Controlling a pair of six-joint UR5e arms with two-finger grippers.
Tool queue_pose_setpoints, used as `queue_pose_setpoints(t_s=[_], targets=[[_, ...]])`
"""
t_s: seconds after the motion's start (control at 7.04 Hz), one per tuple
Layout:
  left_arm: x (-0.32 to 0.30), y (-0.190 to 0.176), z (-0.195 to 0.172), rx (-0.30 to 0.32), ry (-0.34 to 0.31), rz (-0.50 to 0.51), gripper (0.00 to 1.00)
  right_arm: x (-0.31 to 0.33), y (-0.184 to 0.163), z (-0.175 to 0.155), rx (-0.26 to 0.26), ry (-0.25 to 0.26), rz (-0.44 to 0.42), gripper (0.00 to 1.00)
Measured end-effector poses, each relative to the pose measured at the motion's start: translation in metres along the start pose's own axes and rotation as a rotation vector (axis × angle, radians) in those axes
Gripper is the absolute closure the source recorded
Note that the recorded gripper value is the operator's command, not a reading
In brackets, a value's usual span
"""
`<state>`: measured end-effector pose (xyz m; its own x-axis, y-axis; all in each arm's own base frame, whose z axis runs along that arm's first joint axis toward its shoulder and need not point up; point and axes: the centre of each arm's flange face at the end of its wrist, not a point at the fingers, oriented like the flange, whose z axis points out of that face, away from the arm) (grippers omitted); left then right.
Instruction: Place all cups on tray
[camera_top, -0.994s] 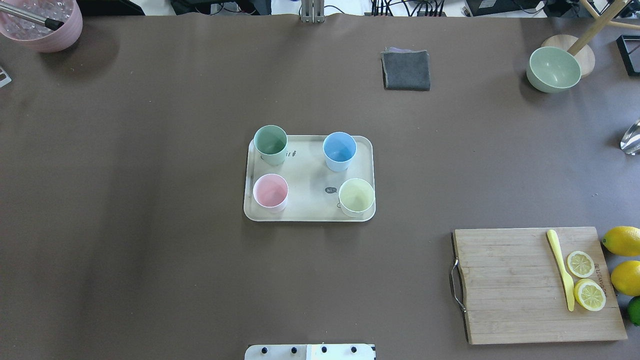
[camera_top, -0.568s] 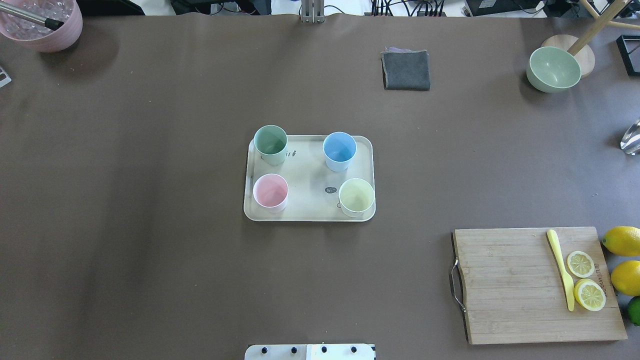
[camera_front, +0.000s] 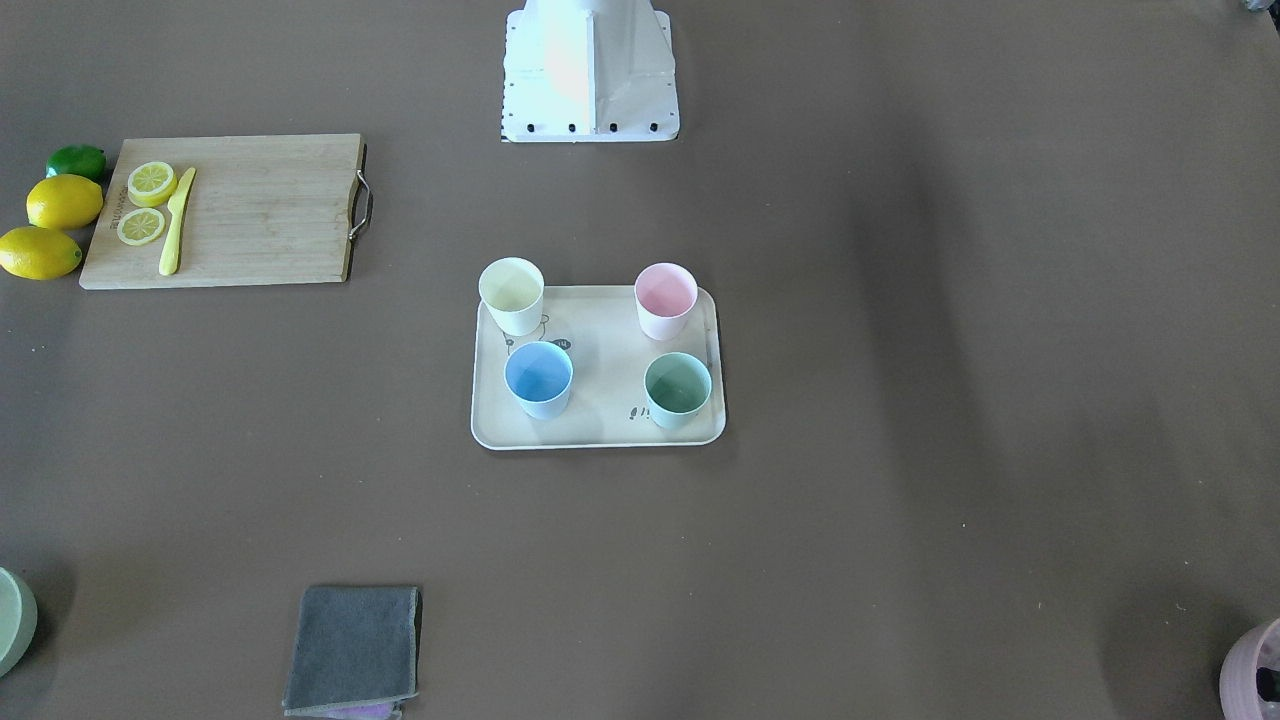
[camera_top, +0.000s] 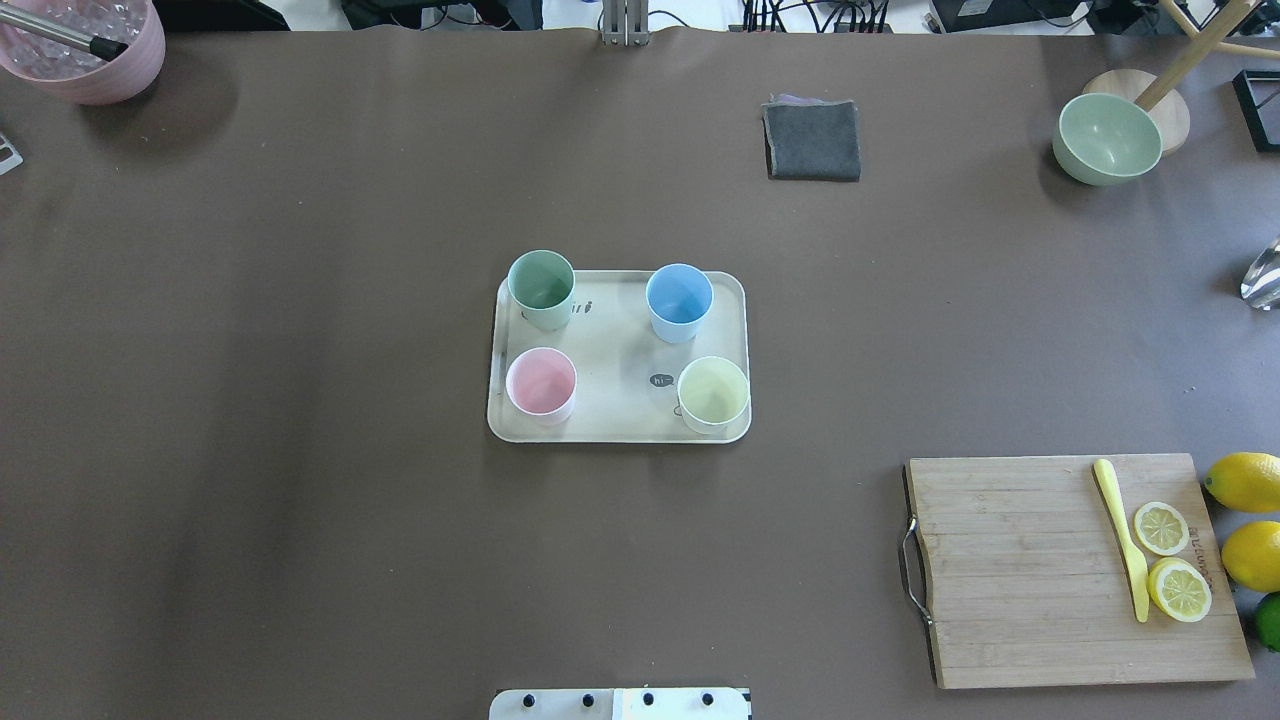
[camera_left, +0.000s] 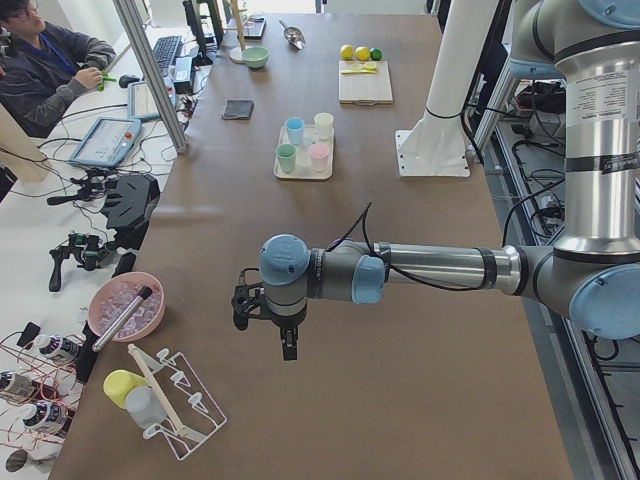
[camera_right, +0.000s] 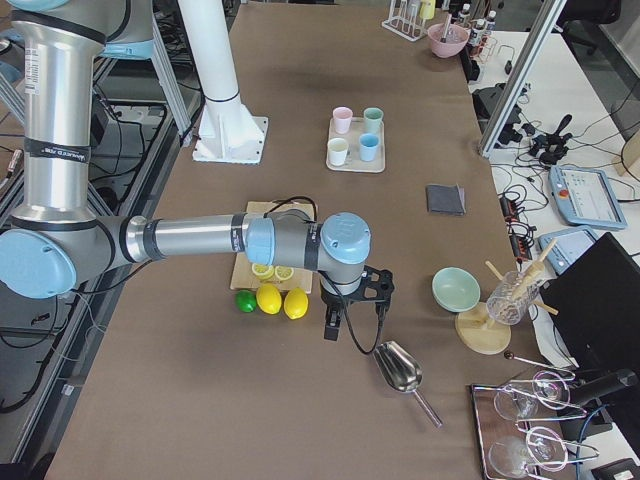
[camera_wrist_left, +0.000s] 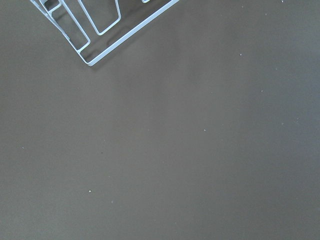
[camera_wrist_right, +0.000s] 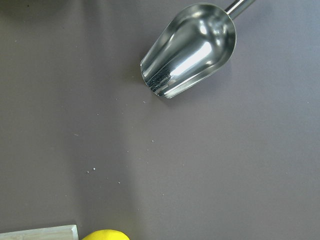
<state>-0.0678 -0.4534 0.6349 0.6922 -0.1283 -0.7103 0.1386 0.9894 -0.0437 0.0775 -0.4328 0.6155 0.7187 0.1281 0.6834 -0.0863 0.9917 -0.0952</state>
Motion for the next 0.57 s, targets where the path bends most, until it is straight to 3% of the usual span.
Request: queue_pose_setpoints(t_s=[0.57], targets=[[0.0012, 0.0, -0.0018, 0.004, 0.0, 0.001, 0.01, -0.0005, 0.0, 0.0003, -0.001, -0.001, -0.001, 0.0]])
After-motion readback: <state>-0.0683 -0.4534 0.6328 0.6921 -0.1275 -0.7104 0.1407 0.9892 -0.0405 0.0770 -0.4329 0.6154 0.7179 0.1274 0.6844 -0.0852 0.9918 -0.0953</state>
